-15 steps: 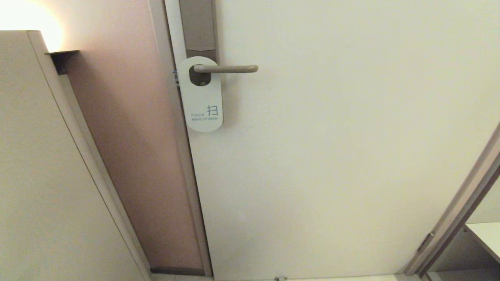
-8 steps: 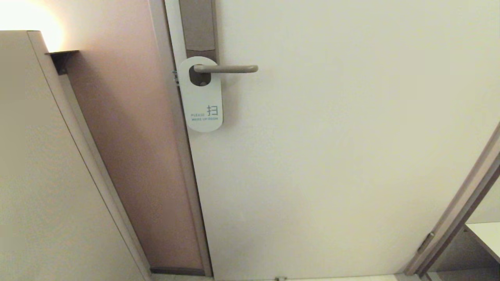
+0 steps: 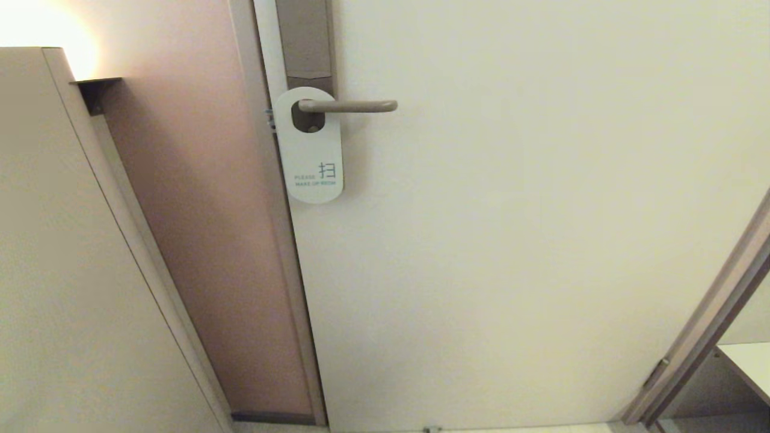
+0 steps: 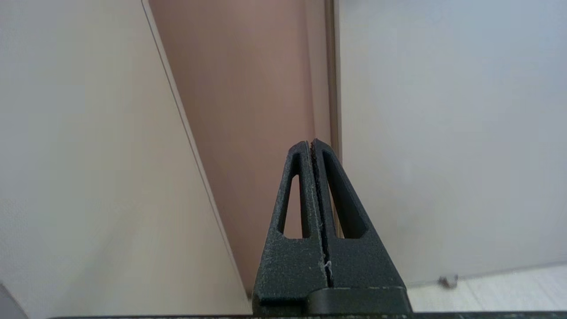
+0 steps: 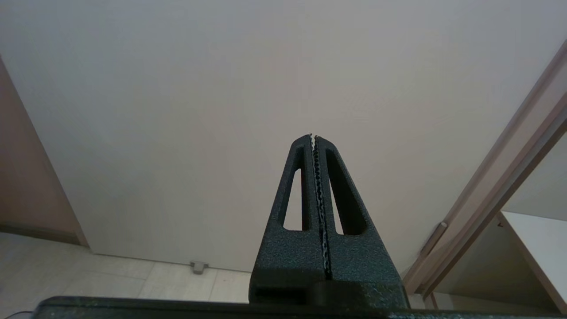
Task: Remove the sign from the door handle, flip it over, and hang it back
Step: Take down the sign
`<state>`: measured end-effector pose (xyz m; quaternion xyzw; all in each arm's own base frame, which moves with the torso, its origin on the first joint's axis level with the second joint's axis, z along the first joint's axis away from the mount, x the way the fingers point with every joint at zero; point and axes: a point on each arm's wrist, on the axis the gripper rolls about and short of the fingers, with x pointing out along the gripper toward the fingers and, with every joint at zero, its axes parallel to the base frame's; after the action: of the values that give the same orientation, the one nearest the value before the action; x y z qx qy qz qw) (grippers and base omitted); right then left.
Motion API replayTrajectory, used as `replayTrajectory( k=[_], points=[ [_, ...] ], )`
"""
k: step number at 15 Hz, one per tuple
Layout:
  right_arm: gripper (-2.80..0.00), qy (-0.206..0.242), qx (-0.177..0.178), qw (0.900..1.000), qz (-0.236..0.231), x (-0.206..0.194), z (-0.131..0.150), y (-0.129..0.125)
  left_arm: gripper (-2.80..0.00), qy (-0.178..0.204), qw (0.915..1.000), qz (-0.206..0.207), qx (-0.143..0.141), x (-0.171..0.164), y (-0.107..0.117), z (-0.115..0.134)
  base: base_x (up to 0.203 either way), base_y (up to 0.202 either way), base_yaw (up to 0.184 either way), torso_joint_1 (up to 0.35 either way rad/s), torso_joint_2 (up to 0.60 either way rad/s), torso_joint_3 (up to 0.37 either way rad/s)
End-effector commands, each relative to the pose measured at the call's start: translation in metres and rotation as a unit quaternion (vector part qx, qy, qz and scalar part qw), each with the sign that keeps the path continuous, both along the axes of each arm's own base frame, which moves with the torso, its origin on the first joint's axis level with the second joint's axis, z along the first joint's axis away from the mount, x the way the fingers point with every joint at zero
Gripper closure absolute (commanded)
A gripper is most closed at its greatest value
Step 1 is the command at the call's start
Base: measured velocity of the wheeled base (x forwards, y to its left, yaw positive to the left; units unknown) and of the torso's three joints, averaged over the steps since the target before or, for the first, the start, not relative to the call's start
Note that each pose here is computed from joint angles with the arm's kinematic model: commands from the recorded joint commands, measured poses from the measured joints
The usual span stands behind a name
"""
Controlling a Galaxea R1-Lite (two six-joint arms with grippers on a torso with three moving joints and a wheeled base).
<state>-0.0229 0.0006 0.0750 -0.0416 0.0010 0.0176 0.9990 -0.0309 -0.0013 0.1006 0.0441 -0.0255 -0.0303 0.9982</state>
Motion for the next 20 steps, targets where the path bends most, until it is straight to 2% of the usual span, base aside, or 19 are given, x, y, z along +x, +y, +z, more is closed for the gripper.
replayTrajectory(
  k=[1,5,8,11,14,17,20],
  points=[
    [0.00,0.001,-0.001,1.000,0.001,0.000,0.000,0.000,0.00,0.003,1.0000,0.000,0.000,0.001,0.000,0.011,0.000,0.000,0.000,0.000,0.00,0.000],
    [0.00,0.001,-0.001,1.000,0.000,0.000,0.000,0.000,0.00,0.028,0.9995,-0.011,-0.006,0.015,0.000,0.053,0.000,0.000,0.000,0.000,0.00,0.000],
    [0.00,0.001,-0.001,1.000,0.001,0.000,0.000,0.000,0.00,0.052,0.9974,-0.043,-0.023,0.038,-0.001,0.087,0.000,0.000,0.000,0.000,0.00,0.000],
    [0.00,0.001,-0.001,1.000,0.000,0.000,0.000,0.000,0.00,0.065,0.9952,-0.057,-0.045,0.067,-0.004,0.116,0.000,0.000,0.000,0.000,0.00,0.000],
    [0.00,0.001,-0.001,1.000,0.000,0.000,0.000,0.000,0.00,0.079,0.9934,-0.060,-0.056,0.100,-0.009,0.129,0.000,0.000,0.000,0.000,0.00,0.000],
    [0.00,0.001,-0.001,1.000,0.000,0.000,0.000,0.000,0.00,0.092,0.9896,-0.091,-0.062,0.131,-0.014,0.135,0.000,0.000,0.000,0.000,0.00,0.000],
    [0.00,0.001,-0.001,1.000,0.000,0.000,0.000,0.000,0.00,0.104,0.9825,-0.122,-0.093,0.162,-0.019,0.150,0.000,0.000,0.000,0.000,0.00,0.000]
  ],
)
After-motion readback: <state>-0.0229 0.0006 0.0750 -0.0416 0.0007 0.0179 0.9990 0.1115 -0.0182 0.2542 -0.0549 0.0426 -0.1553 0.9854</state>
